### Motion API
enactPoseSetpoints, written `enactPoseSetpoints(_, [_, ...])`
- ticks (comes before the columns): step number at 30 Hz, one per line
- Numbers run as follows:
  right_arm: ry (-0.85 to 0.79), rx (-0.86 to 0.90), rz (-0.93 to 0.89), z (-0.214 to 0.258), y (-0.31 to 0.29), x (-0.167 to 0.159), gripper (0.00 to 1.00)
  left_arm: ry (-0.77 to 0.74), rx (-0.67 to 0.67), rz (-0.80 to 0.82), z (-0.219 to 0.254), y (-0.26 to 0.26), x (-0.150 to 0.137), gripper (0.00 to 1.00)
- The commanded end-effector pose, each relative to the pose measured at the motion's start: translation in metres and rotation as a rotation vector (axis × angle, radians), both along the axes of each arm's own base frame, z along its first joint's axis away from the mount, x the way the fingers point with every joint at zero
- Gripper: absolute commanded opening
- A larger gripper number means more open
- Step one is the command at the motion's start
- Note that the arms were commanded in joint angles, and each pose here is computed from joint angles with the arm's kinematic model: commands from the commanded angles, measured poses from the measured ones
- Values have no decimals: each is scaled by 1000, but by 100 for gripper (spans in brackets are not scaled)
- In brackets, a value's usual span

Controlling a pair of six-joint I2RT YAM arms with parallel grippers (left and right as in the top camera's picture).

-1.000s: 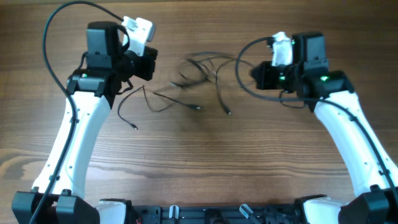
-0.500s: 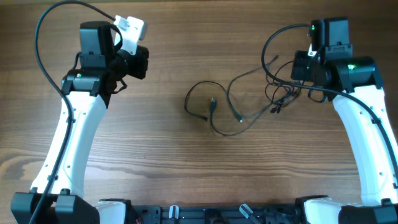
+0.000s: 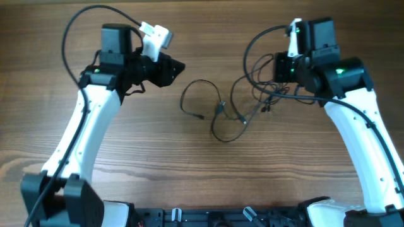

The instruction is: Untangle cables

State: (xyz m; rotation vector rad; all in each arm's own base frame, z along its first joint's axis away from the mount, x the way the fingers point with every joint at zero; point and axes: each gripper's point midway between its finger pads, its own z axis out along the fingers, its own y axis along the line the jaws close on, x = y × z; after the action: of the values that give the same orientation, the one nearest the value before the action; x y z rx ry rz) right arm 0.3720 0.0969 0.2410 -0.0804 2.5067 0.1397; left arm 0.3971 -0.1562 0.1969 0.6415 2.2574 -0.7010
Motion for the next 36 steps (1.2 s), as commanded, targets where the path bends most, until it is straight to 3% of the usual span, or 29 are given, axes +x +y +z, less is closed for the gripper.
enactPoseSetpoints(1, [-66, 68, 117, 31, 37, -4, 4, 38, -38, -81, -14, -26, -1, 54])
enactPoseSetpoints(9, [-165, 131, 162, 78, 53, -1, 4, 86, -64, -210, -37, -73, -16, 58])
enactPoseSetpoints(21, [-156, 160, 154, 78, 56, -2, 4, 54, -176, -406, -33, -132, -38, 63])
enactPoseSetpoints(36, [-164, 160, 155, 80, 56, -1, 4, 166, -159, -473, -60, -154, -66, 58])
